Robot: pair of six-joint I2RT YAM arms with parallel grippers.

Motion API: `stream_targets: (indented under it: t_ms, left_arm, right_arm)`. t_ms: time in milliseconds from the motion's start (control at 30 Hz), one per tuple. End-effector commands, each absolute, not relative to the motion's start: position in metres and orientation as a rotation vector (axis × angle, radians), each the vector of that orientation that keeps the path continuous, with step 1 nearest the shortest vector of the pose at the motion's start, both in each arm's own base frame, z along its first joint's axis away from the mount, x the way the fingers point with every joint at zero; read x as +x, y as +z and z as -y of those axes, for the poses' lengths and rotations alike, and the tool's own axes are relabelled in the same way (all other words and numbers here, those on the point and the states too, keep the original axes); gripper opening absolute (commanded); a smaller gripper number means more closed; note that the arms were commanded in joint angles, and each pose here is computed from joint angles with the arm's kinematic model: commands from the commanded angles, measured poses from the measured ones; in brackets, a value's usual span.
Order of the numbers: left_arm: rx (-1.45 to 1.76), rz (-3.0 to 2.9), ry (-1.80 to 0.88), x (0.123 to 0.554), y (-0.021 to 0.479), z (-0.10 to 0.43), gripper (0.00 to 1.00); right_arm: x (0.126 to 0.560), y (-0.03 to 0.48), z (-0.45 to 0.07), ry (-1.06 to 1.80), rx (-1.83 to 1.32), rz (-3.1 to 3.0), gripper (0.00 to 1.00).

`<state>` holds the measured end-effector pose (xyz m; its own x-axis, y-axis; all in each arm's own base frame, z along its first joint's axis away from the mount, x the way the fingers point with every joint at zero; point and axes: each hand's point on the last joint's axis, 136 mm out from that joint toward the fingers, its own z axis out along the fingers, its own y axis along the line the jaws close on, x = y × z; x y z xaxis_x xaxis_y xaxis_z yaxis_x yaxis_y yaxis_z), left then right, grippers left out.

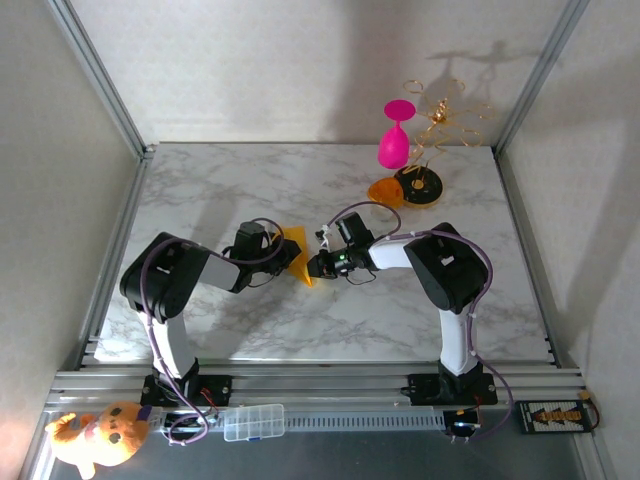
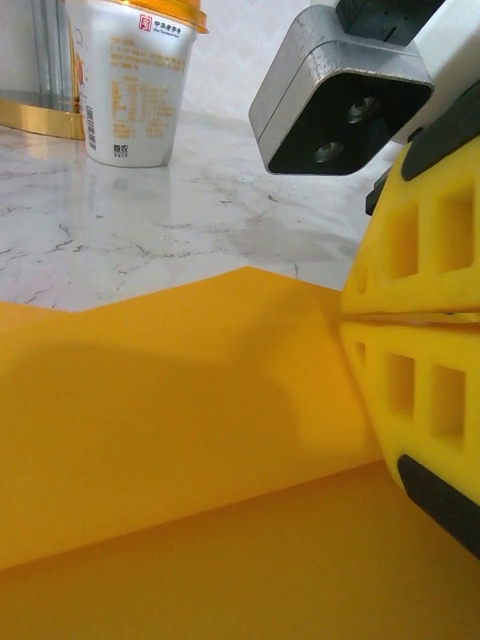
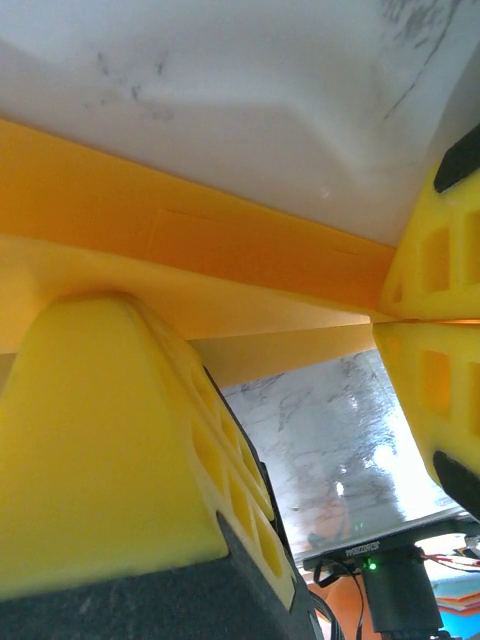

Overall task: Fold a paper plane with a square sheet of paper (pick it up from the middle)
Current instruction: Fourth fold the wing at the center of the table.

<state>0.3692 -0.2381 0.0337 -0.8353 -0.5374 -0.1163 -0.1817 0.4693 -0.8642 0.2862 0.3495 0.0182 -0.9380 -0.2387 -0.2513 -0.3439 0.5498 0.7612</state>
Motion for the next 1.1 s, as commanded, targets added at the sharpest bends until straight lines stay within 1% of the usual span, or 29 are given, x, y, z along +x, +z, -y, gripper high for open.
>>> stream_targets:
  t_ms: [0,267,567,700,933,1067]
  left_arm:
    - [-0.575,-2.374,-1.304,0.369,0.028,0.242,0.10]
    - [-0.581,-2.388,-1.293,0.368,0.022,0.241,0.10]
    - [-0.590,-2.402,-1.273,0.367,0.016,0.239,0.10]
    - [-0.594,-2.410,-1.259,0.365,0.013,0.237,0.10]
    - [-0.609,-2.421,-1.241,0.362,0.008,0.234,0.10]
    - [-0.617,-2.423,-1.239,0.361,0.006,0.234,0.10]
  right_arm:
    - [0.274,-0.065,-0.295,0.969,-0.339,-2.945,0.10]
    - [0.274,-0.065,-0.294,0.964,-0.338,-2.948,0.11]
    - [0.278,-0.056,-0.297,0.973,-0.337,-2.930,0.15]
    - [0.284,-0.040,-0.301,0.984,-0.350,-2.896,0.17]
    - [0.293,0.003,-0.314,1.076,-0.375,-2.793,0.23]
    - [0.295,0.027,-0.320,1.142,-0.368,-2.734,0.23]
